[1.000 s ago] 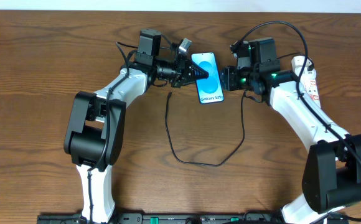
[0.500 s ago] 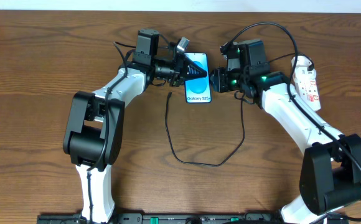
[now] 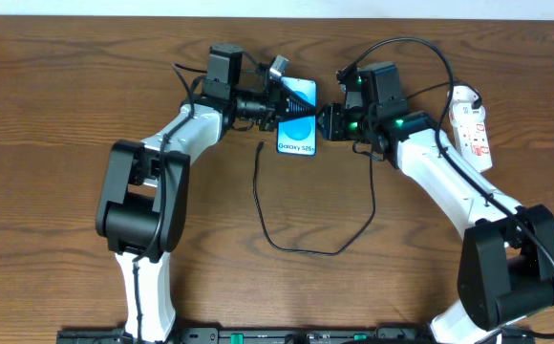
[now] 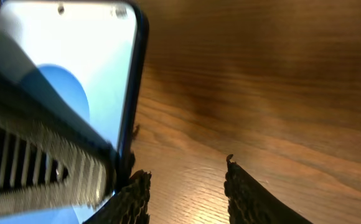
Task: Plug charger to phone and switch on socket
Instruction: 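Lift the phone upright with the left gripper toward the upper left, then grasp the black cable's USB-C plug with the right gripper, then bring the plug up to the phone's bottom port with the right gripper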
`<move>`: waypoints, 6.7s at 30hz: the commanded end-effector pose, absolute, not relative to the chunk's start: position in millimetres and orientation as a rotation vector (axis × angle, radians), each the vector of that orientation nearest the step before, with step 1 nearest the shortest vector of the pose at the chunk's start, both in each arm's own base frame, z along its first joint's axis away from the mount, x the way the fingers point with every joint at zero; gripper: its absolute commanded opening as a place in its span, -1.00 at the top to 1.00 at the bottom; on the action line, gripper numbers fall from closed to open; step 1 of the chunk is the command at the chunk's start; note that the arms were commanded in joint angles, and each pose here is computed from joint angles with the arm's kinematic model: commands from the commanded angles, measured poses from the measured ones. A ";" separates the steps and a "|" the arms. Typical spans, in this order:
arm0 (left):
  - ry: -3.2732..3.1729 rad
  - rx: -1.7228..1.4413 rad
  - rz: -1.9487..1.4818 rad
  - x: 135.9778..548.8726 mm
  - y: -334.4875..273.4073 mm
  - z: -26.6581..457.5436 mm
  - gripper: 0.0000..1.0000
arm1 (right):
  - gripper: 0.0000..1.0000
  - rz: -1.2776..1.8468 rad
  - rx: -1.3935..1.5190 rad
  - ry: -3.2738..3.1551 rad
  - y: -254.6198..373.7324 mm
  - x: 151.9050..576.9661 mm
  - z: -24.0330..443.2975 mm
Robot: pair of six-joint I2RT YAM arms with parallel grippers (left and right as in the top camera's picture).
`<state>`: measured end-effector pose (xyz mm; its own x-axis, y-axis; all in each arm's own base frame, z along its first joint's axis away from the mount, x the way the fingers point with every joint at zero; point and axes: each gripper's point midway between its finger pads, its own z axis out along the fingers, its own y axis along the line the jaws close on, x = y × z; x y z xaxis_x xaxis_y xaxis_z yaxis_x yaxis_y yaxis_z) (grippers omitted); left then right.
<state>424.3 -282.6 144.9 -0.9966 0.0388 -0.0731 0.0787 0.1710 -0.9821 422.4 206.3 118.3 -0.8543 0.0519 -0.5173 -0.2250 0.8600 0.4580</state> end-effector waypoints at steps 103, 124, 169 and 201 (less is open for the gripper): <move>1.952 -0.071 -1.959 492.7 -74.0 263.1 0.85 | 0.98 1.536 -1.008 2.400 369.9 361.3 156.0; 1.789 -0.113 -1.992 491.2 -74.5 305.0 0.85 | 0.98 1.697 -0.976 2.113 371.0 366.0 257.3; 1.839 0.045 -2.014 477.4 -117.7 301.7 0.85 | 0.98 1.789 -0.894 2.205 373.8 362.9 247.3; 1.765 -0.049 -2.012 488.7 -101.8 309.9 0.85 | 0.98 1.954 -0.920 2.094 360.4 363.2 248.4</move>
